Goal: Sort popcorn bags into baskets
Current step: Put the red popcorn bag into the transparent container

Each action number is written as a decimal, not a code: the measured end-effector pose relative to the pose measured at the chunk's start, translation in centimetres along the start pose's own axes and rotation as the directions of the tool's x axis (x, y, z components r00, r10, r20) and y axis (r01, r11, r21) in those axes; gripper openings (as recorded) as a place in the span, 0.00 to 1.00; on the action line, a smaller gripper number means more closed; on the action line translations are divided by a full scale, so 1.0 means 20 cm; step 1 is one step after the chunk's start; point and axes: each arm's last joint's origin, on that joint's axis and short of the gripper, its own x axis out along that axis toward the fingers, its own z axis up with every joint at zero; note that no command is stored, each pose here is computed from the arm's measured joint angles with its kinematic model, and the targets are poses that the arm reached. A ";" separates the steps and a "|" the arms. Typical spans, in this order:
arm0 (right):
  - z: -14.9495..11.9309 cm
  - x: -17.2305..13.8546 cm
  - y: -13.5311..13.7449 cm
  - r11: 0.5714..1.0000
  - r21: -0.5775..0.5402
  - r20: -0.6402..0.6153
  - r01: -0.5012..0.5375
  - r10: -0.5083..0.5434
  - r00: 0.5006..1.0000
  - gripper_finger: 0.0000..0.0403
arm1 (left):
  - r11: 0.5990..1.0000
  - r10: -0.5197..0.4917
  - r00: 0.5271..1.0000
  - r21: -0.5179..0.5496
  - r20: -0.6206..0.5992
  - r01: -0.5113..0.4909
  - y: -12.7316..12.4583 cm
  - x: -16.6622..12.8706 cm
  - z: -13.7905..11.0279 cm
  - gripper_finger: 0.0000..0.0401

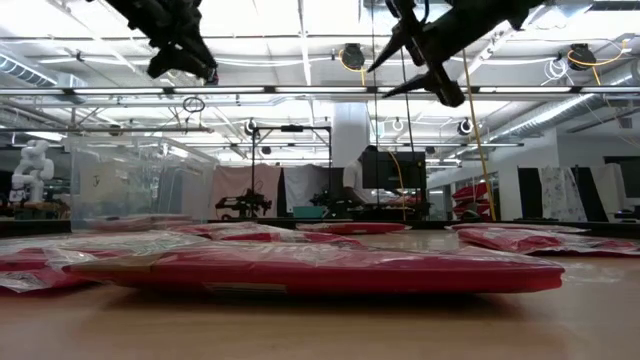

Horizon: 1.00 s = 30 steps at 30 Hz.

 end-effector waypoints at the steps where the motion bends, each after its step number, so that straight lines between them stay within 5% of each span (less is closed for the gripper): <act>1: 0.02 0.00 -0.01 1.000 -0.001 -0.007 0.012 -0.012 1.000 0.49 | 1.000 -0.006 1.000 0.013 0.016 0.006 -0.01 0.00 0.01 0.35; 10: 0.27 -0.19 -0.06 0.950 -0.126 0.016 0.286 -0.287 0.958 0.49 | 1.000 -0.010 1.000 -0.028 0.022 0.011 -0.07 0.12 0.02 0.35; 19: 0.45 -0.30 -0.30 0.761 -0.130 -0.069 0.635 -0.646 0.760 0.49 | 0.999 -0.033 0.999 -0.028 -0.020 0.033 -0.13 0.29 0.02 0.35; 24: 0.54 -0.22 -0.45 0.727 -0.151 -0.190 0.670 -0.687 0.702 0.49 | 0.998 -0.056 0.998 -0.021 -0.011 0.056 -0.15 0.37 0.02 0.35; 30: 0.59 -0.10 -0.61 0.752 -0.167 -0.333 0.637 -0.652 0.682 0.49 | 0.998 -0.062 0.998 -0.014 -0.011 0.062 -0.15 0.39 0.03 0.35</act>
